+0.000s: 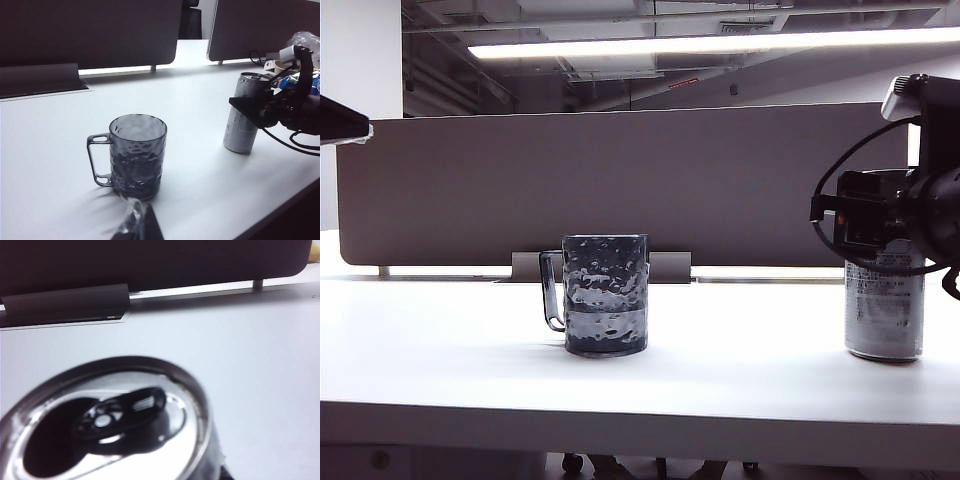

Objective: Pick up the metal can, pour some water into the cup, then place the can back on the table.

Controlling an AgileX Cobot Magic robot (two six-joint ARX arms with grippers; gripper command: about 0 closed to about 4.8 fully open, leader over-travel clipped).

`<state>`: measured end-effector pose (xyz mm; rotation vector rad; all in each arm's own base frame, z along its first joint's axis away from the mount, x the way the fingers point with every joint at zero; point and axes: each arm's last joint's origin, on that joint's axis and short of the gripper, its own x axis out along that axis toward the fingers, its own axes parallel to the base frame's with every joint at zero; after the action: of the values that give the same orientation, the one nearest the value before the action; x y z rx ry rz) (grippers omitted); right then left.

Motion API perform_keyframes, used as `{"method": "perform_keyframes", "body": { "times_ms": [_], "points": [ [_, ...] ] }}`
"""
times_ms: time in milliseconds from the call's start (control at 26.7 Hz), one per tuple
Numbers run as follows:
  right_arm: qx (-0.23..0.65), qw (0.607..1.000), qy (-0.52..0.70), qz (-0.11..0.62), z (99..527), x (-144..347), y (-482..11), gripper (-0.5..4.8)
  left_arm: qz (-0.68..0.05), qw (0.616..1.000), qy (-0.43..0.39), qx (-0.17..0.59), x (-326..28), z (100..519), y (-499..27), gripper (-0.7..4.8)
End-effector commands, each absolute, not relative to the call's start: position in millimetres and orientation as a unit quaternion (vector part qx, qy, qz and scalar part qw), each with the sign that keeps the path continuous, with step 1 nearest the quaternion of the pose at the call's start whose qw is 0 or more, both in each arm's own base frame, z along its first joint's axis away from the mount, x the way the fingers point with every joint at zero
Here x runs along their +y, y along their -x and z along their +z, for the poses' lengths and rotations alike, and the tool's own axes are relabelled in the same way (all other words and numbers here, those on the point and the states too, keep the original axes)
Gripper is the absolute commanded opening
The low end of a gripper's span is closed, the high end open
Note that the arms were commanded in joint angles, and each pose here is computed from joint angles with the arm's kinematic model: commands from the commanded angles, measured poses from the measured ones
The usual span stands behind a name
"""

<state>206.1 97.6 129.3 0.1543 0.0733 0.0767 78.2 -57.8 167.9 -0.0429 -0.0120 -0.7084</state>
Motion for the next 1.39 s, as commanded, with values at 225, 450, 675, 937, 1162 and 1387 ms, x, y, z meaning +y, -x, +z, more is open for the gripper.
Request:
{"method": "perform_keyframes", "body": {
  "times_ms": [225, 450, 675, 937, 1162, 1387],
  "points": [
    [0.029, 0.996, -0.079, 0.038, 132, 98, -207, 2.60, -0.348, 0.937, 0.022, -0.011, -58, 169, -78, -0.05],
    [0.026, 0.995, -0.080, 0.045, 132, 99, -207, 2.60, -0.348, 0.937, 0.022, -0.011, -58, 169, -78, -0.05],
    [0.020, 0.993, -0.038, 0.111, 137, 106, -213, 2.60, -0.348, 0.937, 0.022, -0.011, -58, 169, -78, -0.05],
    [0.015, 0.987, -0.030, 0.159, 149, 119, -230, 2.60, -0.348, 0.937, 0.022, -0.011, -58, 169, -78, -0.05],
    [0.023, 0.981, 0.006, 0.193, 161, 131, -248, 2.60, -0.347, 0.937, 0.022, -0.011, -58, 169, -78, -0.05],
    [0.029, 0.972, 0.069, 0.224, 178, 153, -263, 2.60, -0.347, 0.938, 0.022, -0.011, -58, 169, -78, -0.05]
  ]
}}
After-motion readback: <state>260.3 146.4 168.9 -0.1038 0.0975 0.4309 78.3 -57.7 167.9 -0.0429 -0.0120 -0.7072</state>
